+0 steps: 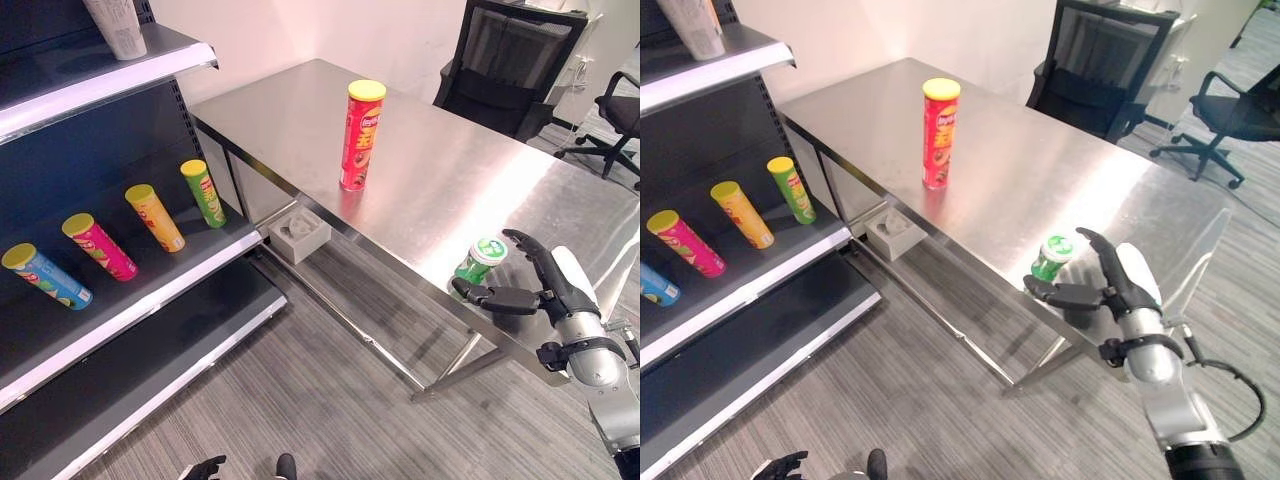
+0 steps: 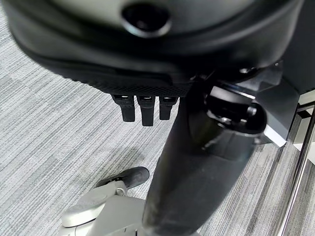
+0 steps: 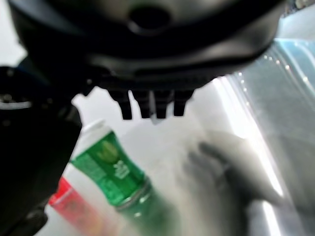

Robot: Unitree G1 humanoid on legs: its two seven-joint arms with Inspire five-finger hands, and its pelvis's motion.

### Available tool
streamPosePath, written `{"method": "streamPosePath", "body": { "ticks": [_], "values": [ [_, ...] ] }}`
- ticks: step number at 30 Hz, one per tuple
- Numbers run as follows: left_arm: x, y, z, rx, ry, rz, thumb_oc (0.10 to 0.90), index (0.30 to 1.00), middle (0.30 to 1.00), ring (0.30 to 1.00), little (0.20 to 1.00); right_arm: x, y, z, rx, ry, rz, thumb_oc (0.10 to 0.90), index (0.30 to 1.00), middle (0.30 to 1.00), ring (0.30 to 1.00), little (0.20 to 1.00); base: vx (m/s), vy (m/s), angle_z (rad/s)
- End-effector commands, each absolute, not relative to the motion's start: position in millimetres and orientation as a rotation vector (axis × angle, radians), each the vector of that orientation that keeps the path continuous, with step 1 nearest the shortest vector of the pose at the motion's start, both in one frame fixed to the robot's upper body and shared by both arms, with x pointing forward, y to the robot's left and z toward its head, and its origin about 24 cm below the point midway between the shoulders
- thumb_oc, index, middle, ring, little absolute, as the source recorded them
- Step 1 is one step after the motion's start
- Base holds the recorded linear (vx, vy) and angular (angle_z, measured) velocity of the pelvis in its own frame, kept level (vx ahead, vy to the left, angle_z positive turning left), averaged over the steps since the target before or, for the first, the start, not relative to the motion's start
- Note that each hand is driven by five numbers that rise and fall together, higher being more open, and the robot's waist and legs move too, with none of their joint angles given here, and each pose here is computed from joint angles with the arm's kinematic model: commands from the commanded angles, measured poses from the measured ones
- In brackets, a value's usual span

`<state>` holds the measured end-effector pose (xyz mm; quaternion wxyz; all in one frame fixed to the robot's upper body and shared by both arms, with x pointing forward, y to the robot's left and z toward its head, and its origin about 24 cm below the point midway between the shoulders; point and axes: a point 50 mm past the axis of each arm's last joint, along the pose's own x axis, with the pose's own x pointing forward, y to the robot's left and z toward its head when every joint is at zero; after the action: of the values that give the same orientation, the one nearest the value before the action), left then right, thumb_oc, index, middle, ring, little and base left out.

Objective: Put the goods on the table back onto the shelves and tidy them up.

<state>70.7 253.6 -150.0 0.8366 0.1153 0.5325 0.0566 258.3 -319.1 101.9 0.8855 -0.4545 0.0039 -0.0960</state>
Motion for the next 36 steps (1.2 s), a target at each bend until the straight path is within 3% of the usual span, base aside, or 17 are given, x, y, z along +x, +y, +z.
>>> {"method": "streamPosePath", "body": {
  "ticks": [1, 18, 30, 36],
  "values": [
    [90, 259, -143, 0.321, 1.052, 0.103, 0.800, 0.900, 0.900, 0.900, 0.900, 282, -309, 163, -1.006, -0.269, -0.300, 0.400, 0.300, 0.300, 0.300, 0.300, 0.00, 0.000, 0.00],
    [89, 263, -142, 0.326, 1.055, 0.129, 0.800, 0.900, 0.900, 0.900, 0.900, 274, -308, 182, -0.943, -0.382, -0.397, 0.400, 0.300, 0.300, 0.300, 0.300, 0.00, -0.003, 0.02],
    [92, 274, -134, 0.282, 1.017, 0.127, 0.800, 0.900, 0.900, 0.900, 0.900, 260, -281, 285, -0.624, -0.836, -0.235, 0.400, 0.300, 0.300, 0.300, 0.300, -0.04, -0.061, 0.03],
    [114, 268, -126, 0.257, 0.937, 0.085, 0.800, 0.900, 0.900, 0.900, 0.900, 249, -274, 324, -0.497, -1.020, -0.205, 0.400, 0.300, 0.300, 0.300, 0.300, -0.14, -0.036, 0.43]
  ]
}}
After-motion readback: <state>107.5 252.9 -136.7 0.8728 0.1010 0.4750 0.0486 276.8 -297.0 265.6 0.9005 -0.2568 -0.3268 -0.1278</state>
